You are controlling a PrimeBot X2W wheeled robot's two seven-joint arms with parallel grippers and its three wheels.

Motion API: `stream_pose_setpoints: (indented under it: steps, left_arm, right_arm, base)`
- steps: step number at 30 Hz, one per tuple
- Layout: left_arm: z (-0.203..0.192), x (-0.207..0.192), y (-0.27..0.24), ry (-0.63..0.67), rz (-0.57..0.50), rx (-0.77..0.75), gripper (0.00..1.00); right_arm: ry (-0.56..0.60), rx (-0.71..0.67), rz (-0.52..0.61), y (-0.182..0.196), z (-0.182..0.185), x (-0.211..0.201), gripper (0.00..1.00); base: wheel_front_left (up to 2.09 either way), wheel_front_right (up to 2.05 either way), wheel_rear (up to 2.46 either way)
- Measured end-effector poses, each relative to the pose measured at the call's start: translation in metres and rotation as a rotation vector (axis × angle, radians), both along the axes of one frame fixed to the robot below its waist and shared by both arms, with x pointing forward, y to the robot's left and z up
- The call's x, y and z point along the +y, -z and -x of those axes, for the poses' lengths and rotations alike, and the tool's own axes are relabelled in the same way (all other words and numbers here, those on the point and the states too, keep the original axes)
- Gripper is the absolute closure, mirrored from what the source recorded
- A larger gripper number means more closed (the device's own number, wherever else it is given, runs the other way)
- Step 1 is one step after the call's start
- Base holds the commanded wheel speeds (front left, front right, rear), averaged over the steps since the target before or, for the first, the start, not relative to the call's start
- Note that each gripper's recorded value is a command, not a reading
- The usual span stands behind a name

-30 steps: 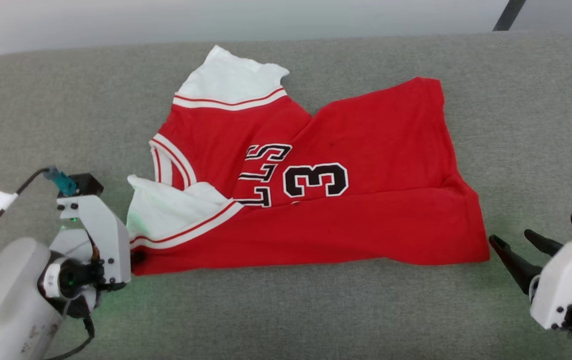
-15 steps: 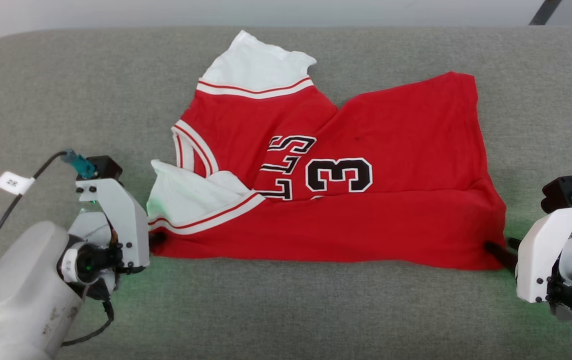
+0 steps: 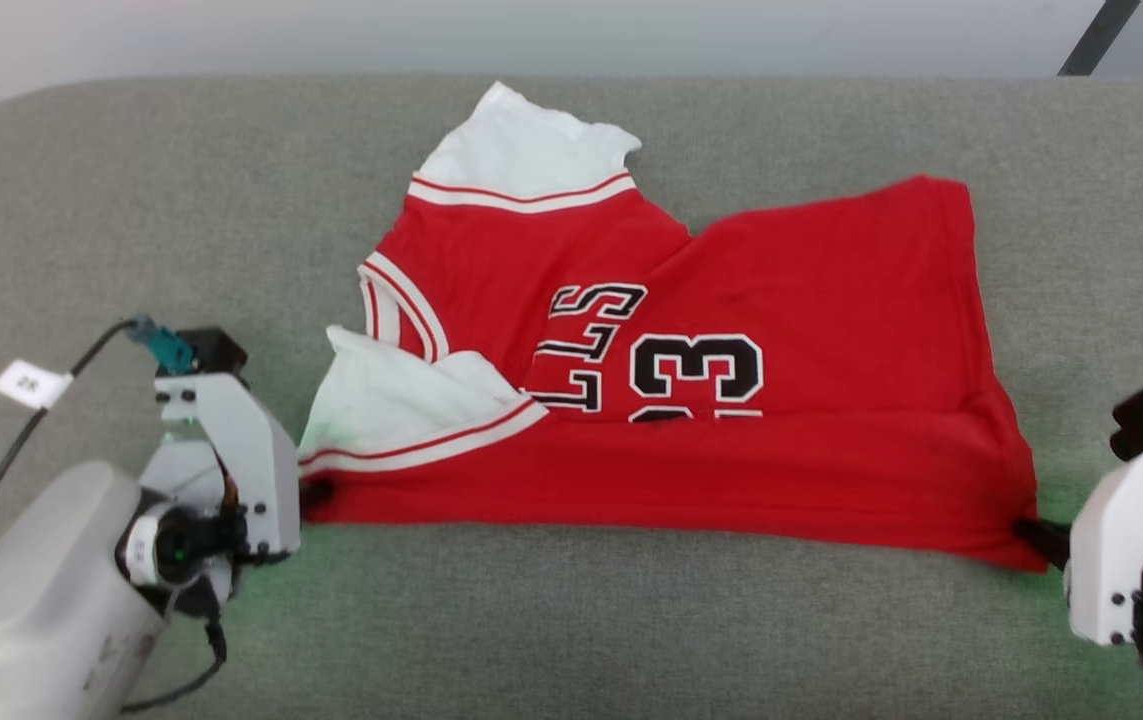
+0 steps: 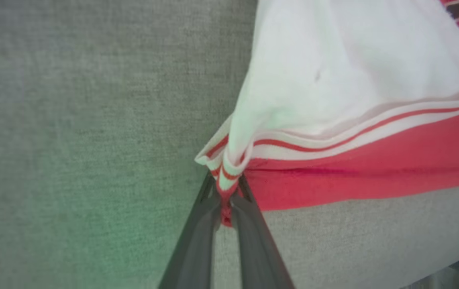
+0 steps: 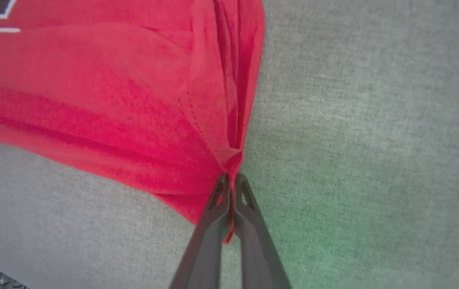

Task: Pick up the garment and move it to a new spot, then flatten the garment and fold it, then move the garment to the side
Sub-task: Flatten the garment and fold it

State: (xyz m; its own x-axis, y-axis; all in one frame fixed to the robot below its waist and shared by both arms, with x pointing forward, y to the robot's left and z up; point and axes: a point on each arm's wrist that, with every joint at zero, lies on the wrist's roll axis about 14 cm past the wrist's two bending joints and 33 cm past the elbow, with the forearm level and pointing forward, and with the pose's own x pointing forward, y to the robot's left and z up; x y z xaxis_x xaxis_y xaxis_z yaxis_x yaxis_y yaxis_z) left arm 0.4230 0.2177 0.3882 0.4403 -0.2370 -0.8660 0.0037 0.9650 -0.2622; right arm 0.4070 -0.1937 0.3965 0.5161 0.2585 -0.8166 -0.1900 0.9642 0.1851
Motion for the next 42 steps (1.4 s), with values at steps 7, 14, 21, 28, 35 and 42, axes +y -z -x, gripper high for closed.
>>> stream_pose_setpoints:
  steps: [7,14,21,28,35,42]
  left_arm:
    - [0.029,0.000,0.000,0.018,-0.015,0.038,1.00]
    - [0.067,-0.007,0.004,0.036,-0.010,0.085,1.00]
    - [0.096,-0.015,0.009,0.038,0.004,0.124,1.00]
    - [0.102,-0.018,0.010,0.042,0.011,0.125,0.26]
    - [0.098,-0.020,0.006,0.048,0.008,0.102,0.00]
    - [0.090,-0.014,-0.008,0.046,-0.003,0.054,0.00]
  right_arm:
    - [0.010,0.013,0.002,-0.008,0.026,-0.007,1.00]
    - [0.041,0.074,0.000,-0.004,0.061,-0.014,1.00]
    - [0.060,0.113,-0.013,0.001,0.083,-0.011,1.00]
    - [0.061,0.114,-0.015,0.002,0.086,-0.007,0.84]
    - [0.066,0.095,-0.007,0.000,0.084,-0.007,0.00]
    - [0.077,0.031,-0.013,-0.011,0.078,-0.008,0.00]
  base:
    - [0.00,0.00,0.00]
    - [0.00,0.00,0.00]
    - [0.00,0.00,0.00]
    - [0.00,0.00,0.00]
    - [0.00,0.00,0.00]
    - [0.00,0.00,0.00]
